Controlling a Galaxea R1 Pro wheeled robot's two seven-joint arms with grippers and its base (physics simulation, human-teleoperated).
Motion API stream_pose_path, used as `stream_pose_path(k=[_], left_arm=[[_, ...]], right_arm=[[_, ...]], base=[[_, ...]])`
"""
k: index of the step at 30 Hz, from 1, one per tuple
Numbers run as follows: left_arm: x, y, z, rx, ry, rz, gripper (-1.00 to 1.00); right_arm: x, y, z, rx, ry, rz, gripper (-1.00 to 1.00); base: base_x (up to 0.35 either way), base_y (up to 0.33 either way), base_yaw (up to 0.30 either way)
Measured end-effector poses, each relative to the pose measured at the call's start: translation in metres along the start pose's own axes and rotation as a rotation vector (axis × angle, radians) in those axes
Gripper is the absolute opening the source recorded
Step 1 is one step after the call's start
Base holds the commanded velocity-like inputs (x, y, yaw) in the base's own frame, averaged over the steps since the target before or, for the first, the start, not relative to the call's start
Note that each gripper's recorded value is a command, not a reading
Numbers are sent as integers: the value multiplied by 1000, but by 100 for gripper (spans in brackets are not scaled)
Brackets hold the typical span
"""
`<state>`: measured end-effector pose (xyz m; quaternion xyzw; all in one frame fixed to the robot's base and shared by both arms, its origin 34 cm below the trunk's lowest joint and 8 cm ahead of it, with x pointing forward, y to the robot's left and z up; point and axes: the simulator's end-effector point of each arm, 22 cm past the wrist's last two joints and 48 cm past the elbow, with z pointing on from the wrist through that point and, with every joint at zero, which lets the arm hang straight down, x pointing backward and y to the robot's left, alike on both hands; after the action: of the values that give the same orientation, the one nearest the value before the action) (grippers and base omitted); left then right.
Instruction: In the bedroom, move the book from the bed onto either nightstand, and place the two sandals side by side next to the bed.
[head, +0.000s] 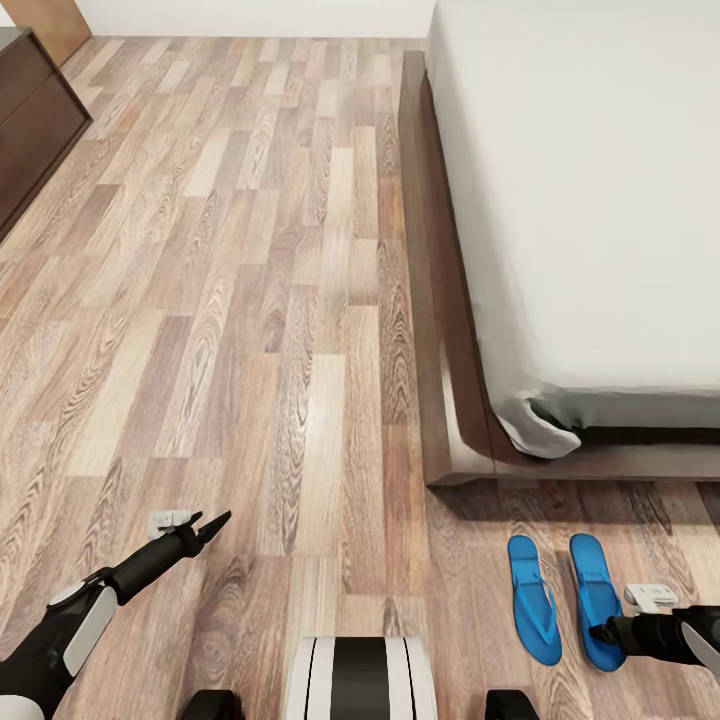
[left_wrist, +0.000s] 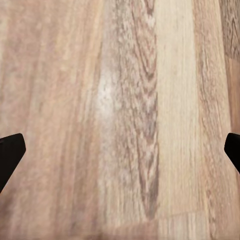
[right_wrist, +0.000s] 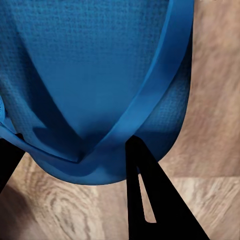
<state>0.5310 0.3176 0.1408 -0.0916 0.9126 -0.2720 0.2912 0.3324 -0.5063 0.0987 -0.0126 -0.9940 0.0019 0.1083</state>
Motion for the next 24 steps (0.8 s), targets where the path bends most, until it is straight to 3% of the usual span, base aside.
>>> stream_pose_path(k=[24], left_arm=[[26,13,5,-18,41,-22,100]], right_arm=[[16,0,17,1,49,0,-100]], base=[[0,0,0]])
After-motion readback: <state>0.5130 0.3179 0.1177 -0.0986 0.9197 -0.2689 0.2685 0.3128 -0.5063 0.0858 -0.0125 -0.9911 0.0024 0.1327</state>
